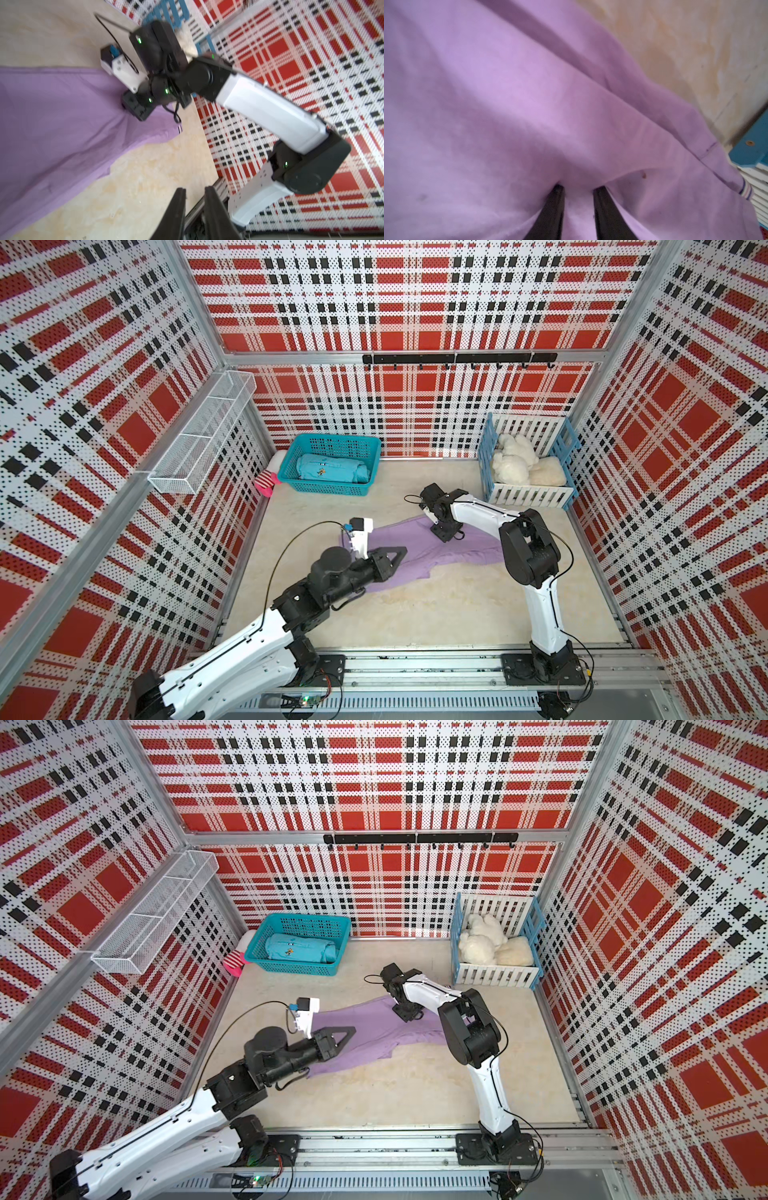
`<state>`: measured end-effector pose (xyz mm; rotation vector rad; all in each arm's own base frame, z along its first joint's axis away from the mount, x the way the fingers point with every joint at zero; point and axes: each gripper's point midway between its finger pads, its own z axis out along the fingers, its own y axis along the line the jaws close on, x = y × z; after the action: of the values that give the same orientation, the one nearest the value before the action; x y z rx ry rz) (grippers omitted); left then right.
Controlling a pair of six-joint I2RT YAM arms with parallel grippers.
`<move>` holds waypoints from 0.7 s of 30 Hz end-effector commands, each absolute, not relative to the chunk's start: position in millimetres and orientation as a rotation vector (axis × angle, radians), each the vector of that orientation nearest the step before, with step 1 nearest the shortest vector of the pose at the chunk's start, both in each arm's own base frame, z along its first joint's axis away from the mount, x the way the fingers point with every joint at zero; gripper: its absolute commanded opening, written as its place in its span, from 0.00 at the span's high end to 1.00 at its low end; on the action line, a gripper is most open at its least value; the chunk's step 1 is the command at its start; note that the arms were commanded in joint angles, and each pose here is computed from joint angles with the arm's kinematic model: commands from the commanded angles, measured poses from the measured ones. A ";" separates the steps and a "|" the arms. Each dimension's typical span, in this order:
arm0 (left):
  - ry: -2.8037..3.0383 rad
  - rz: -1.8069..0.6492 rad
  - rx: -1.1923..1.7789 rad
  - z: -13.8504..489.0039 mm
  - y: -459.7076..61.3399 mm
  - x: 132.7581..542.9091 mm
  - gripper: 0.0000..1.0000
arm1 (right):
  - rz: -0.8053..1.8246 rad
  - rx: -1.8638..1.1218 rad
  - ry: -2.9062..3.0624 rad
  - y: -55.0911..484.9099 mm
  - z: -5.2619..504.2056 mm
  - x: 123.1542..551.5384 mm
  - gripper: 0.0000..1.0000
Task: Roll up the long pants
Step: Adjust the long pant at the center of the board.
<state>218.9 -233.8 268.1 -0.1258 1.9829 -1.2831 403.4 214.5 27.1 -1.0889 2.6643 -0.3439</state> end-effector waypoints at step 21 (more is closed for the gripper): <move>2.393 -0.770 -0.331 104.9 -133.5 313.4 0.75 | 0.051 -0.225 2.826 191.0 132.0 276.6 0.79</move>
<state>310.8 -132.2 117.1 -0.3994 2.3749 -0.7784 326.7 213.0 174.7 -0.4787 2.6089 0.0453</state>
